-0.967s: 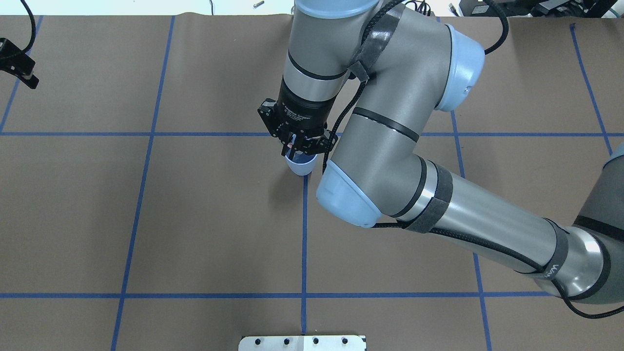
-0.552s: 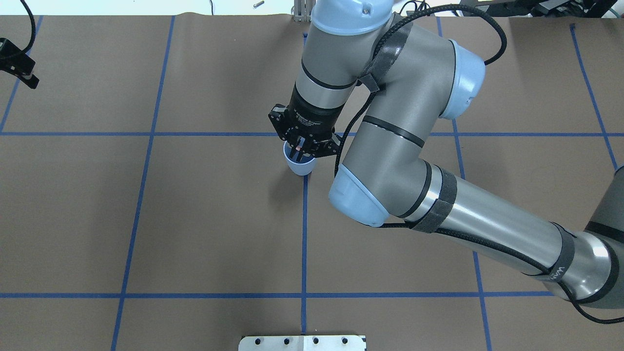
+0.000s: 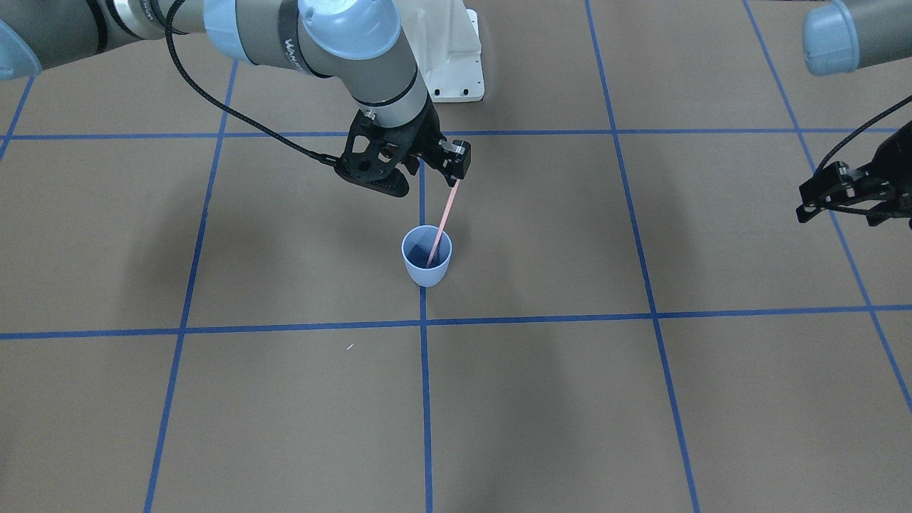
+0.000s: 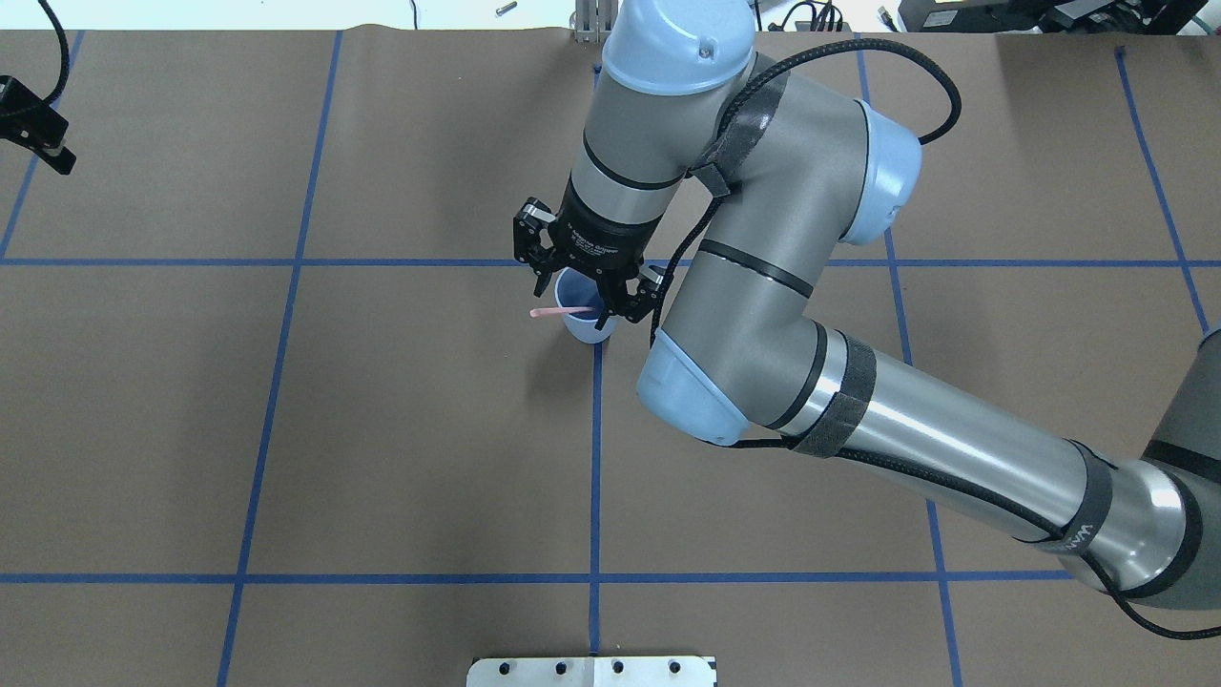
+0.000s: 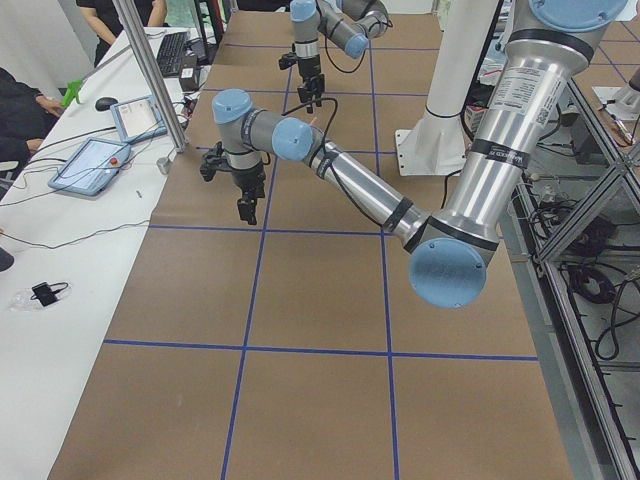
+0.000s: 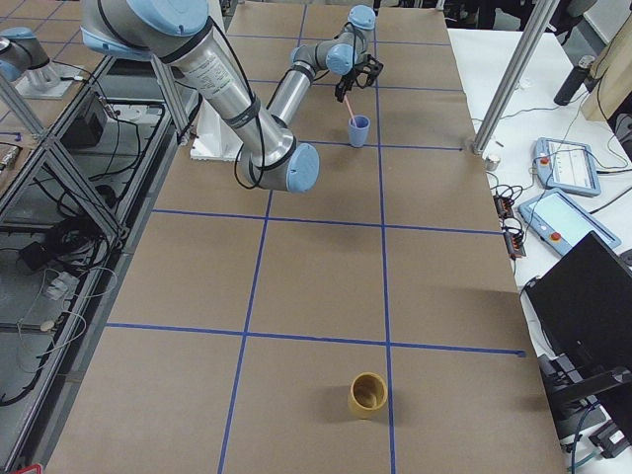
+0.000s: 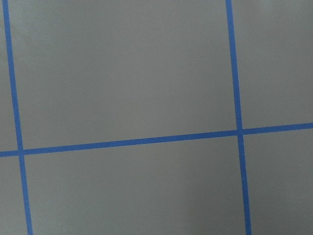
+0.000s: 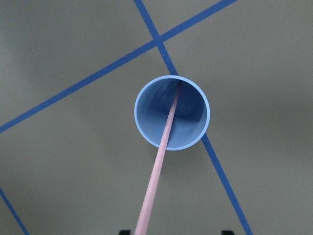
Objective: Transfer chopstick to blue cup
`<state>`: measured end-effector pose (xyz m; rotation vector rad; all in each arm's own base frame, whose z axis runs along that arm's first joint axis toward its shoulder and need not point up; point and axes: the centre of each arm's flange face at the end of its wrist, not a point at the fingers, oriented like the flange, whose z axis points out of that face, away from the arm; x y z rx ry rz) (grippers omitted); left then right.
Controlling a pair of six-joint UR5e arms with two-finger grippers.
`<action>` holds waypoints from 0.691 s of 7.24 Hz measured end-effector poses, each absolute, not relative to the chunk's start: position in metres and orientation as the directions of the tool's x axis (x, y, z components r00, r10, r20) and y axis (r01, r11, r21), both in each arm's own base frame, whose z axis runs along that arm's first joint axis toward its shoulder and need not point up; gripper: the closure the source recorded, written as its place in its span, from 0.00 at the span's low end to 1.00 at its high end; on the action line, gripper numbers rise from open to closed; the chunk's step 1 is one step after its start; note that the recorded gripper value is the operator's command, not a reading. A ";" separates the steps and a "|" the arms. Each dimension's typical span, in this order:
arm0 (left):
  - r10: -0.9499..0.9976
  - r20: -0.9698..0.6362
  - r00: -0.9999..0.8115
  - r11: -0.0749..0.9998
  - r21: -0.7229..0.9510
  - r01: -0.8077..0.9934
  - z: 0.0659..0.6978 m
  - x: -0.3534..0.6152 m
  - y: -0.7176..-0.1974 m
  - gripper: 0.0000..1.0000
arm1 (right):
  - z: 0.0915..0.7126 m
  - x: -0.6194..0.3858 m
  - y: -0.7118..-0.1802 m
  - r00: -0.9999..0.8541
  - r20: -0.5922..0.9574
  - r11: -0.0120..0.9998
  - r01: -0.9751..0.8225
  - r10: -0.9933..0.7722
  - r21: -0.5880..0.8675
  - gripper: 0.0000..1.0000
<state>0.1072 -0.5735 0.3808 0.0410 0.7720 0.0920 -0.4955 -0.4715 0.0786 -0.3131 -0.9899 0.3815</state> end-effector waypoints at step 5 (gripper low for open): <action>0.109 -0.697 0.709 0.994 0.088 -0.066 0.378 0.106 -0.574 0.01 | 0.140 -0.357 -0.495 0.493 0.845 0.971 -0.212 0.205 -0.111 0.00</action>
